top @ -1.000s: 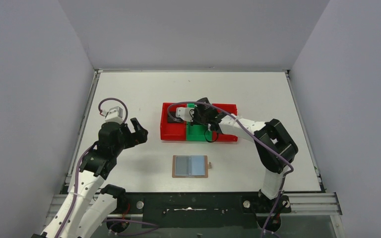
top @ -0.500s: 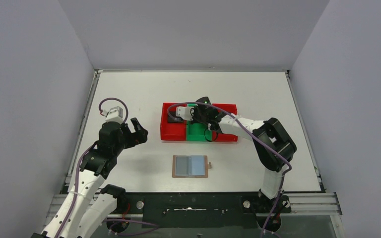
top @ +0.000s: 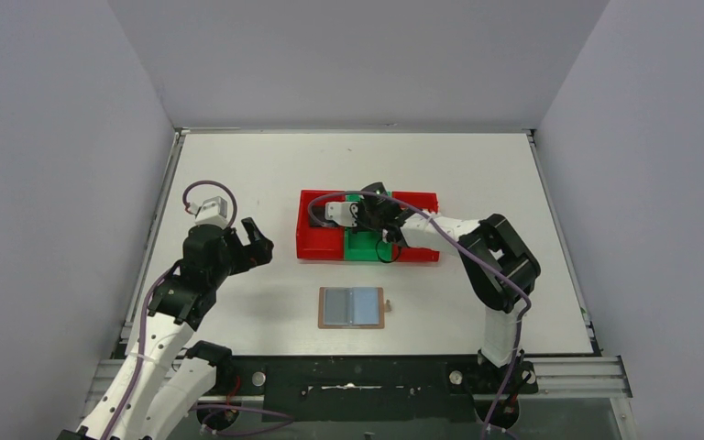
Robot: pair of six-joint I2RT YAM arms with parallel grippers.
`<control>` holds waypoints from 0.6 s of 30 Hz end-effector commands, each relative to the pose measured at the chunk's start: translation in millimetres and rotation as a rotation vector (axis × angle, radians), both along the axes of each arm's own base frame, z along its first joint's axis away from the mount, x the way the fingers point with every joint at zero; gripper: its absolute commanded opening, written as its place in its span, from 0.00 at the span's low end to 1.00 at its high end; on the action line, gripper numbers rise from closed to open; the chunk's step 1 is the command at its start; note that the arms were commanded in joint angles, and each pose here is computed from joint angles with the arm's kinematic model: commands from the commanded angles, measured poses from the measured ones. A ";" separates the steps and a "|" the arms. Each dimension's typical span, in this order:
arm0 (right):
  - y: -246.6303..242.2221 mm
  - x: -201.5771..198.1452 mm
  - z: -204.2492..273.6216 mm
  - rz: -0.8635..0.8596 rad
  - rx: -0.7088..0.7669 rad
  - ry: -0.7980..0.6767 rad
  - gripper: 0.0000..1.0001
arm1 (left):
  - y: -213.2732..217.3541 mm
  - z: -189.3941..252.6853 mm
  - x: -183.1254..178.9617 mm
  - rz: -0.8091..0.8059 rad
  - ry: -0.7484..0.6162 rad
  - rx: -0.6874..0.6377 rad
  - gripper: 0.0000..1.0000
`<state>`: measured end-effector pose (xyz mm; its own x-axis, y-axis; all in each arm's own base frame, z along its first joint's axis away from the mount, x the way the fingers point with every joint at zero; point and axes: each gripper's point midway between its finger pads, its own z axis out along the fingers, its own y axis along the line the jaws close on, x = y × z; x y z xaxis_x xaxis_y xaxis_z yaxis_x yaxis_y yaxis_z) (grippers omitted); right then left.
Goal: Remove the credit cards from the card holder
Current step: Place the credit card in the storage box.
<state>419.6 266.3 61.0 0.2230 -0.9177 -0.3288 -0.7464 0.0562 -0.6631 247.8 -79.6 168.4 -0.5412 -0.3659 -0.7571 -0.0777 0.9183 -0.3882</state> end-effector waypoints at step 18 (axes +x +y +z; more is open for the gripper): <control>2.7 9.3 64.2 -0.083 0.221 -0.062 0.47 | -1.9 13.5 9.2 -0.014 -0.056 -0.005 0.91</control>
